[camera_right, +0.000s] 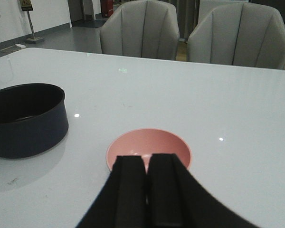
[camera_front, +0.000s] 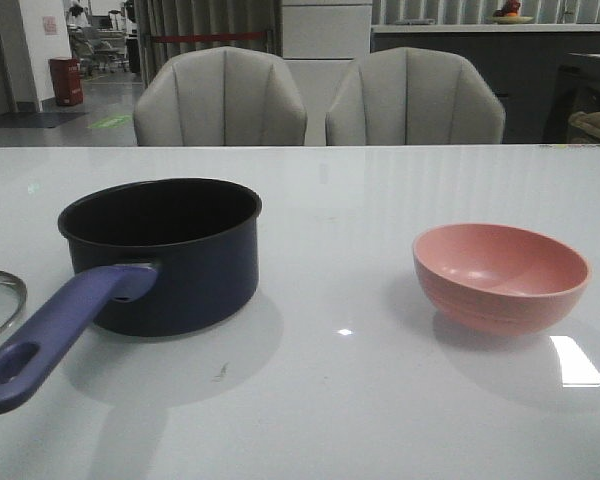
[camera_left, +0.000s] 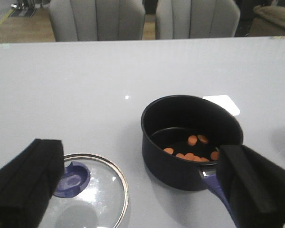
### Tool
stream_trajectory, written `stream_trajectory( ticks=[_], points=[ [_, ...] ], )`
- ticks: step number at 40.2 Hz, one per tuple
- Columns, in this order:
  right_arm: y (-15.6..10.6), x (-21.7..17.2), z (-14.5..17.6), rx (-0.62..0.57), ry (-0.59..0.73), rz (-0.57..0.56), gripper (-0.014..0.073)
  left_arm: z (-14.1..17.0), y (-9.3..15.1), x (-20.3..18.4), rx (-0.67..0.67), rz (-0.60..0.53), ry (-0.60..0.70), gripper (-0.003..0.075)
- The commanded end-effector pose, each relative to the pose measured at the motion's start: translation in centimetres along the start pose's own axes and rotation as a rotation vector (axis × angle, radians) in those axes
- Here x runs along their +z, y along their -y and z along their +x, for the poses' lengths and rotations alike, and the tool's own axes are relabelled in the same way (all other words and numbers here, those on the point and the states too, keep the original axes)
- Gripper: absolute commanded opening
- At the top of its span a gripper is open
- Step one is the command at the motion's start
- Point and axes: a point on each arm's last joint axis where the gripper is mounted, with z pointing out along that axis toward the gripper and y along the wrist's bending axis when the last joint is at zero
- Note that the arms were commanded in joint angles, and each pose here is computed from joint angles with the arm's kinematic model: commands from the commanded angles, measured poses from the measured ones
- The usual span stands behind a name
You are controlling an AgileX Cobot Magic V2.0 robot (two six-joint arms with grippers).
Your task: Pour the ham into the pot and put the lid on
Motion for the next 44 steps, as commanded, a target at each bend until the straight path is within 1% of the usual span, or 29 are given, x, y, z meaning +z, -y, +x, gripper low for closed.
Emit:
stream_trajectory(
  ticks=[1, 4, 8, 12, 19, 25, 33, 39, 44],
  points=[
    [0.0, -0.2, -1.7, 0.0, 0.108, 0.012, 0.0143, -2.3, -0.4, 1.0, -0.045, -0.04, 0.009, 0.0688],
    [0.0, -0.2, -1.7, 0.0, 0.108, 0.012, 0.0143, -2.7, -1.1, 2.2, -0.119, -0.094, -0.065, 0.0688],
    [0.0, -0.2, -1.7, 0.0, 0.108, 0.012, 0.0143, -3.2, -2.0, 3.9, -0.179, -0.148, -0.161, 0.0688],
    [0.0, -0.2, -1.7, 0.0, 0.108, 0.012, 0.0143, -3.8, -3.0, 5.7, -0.213, -0.191, -0.259, 0.0688],
    [0.0, -0.2, -1.7, 0.0, 0.108, 0.012, 0.0143, -3.9, -4.7, 9.9, -0.254, -0.238, -0.447, 0.0688],
    [0.0, -0.2, -1.7, 0.0, 0.108, 0.012, 0.0143, -4.2, -5.6, 13.3, -0.262, -0.25, -0.579, 0.0688],
    [0.0, -0.2, -1.7, 0.0, 0.108, 0.012, 0.0143, -4.2, -6.7, 17.7, -0.272, -0.254, -0.71, 0.0688],
    [0.0, -0.2, -1.7, 0.0, 0.108, 0.012, 0.0143, -3.5, -7.7, 20.3, -0.237, -0.281, -0.838, 0.0688],
    [0.0, -0.2, -1.7, 0.0, 0.108, 0.012, 0.0143, -3.2, -8.2, 22.0, -0.237, -0.285, -0.895, 0.0688]
  ],
)
